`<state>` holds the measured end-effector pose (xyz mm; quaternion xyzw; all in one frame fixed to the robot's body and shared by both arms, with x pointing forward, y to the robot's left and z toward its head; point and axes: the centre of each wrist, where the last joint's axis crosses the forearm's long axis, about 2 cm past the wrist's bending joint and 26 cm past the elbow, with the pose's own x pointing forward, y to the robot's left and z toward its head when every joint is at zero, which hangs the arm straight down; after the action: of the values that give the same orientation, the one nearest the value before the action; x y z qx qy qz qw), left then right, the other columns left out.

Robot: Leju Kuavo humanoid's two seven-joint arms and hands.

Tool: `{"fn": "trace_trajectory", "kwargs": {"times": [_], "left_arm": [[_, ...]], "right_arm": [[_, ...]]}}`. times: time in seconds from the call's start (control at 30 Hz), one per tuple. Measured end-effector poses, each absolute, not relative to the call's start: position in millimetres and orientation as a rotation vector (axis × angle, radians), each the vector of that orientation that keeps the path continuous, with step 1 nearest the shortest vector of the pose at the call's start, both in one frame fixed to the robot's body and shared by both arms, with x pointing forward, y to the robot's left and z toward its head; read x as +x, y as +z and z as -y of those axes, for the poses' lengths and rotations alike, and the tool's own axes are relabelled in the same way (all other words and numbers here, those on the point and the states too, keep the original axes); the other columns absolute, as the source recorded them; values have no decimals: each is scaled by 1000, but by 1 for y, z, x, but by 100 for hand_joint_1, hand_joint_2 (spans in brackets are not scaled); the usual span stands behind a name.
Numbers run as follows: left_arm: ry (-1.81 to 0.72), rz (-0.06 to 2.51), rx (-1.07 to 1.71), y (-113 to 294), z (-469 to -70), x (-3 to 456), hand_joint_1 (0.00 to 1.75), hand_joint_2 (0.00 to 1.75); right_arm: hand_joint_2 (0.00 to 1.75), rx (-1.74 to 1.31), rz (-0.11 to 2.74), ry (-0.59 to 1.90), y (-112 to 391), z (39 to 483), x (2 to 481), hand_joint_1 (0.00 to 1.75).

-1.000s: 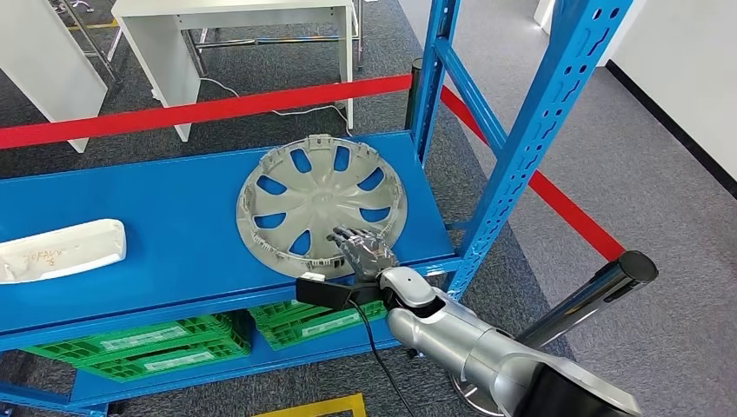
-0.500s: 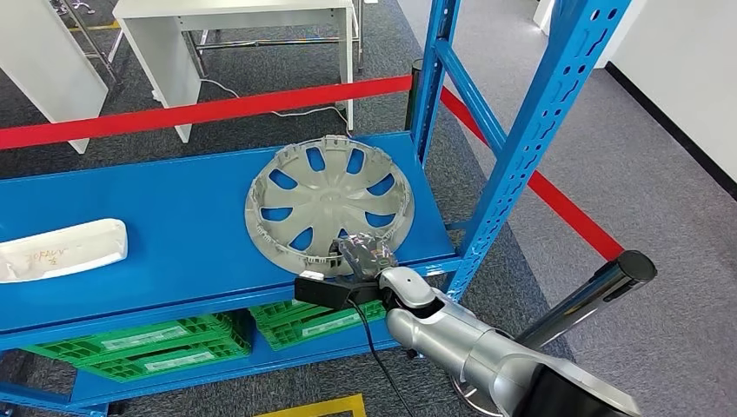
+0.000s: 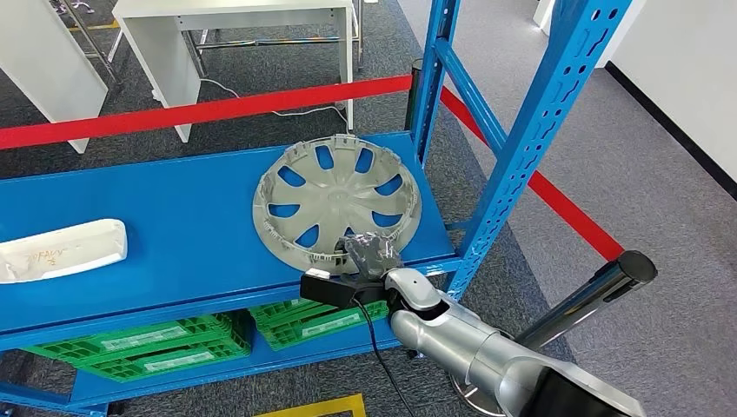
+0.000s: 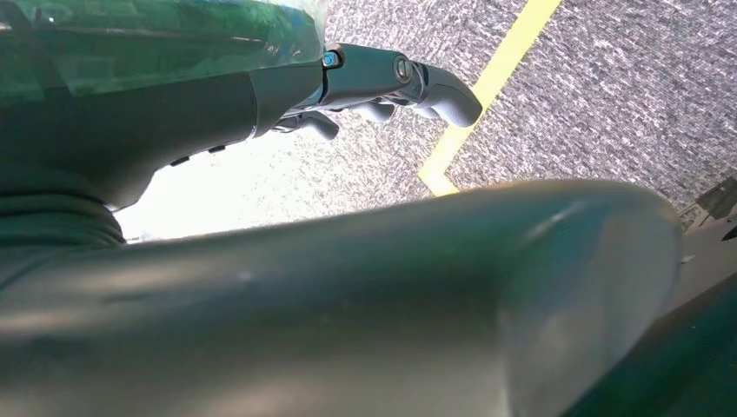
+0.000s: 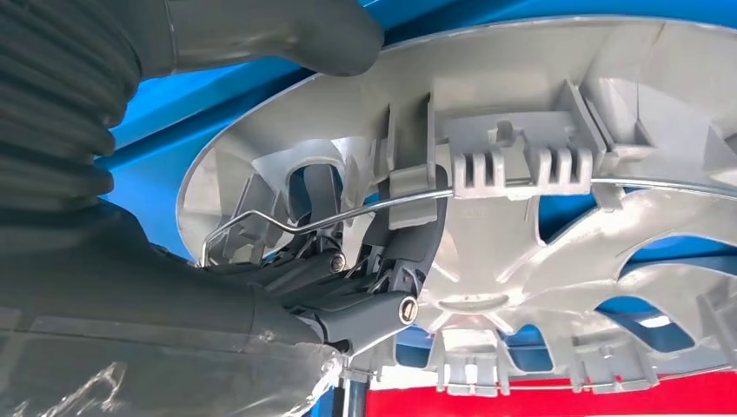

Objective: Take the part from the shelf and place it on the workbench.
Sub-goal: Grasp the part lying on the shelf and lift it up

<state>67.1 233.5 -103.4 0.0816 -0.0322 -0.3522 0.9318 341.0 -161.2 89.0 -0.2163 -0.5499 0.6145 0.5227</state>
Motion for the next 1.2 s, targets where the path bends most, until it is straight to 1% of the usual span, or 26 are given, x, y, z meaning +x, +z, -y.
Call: {"fn": "trace_trajectory", "kwargs": {"times": [0.1,0.27,0.43,0.67,0.9,0.97,1.03,1.1,1.2], "left_arm": [[-718,72,162,-103,-233,67,0,0],[-713,102,161,-103,-232,66,0,0],[-718,136,170,-103,-231,66,0,0],[-728,170,165,-103,-228,65,0,0],[-732,182,160,-103,-226,65,0,0],[-730,186,160,-103,-225,66,0,0],[-727,188,160,-102,-224,66,0,0],[-721,187,159,-102,-224,66,0,0],[-714,179,159,-102,-223,66,0,0]], "right_arm": [[175,-440,1397,1369,89,162,338,175],[175,-225,1572,1103,96,159,327,175],[175,-96,1735,918,123,154,316,175],[175,28,1894,764,161,159,303,175],[175,6,2015,737,188,166,293,175],[175,-6,2031,741,195,168,291,87],[87,-10,2039,739,199,170,289,0],[0,-19,2027,735,202,171,288,0],[0,-70,1953,768,206,172,290,0]]}}
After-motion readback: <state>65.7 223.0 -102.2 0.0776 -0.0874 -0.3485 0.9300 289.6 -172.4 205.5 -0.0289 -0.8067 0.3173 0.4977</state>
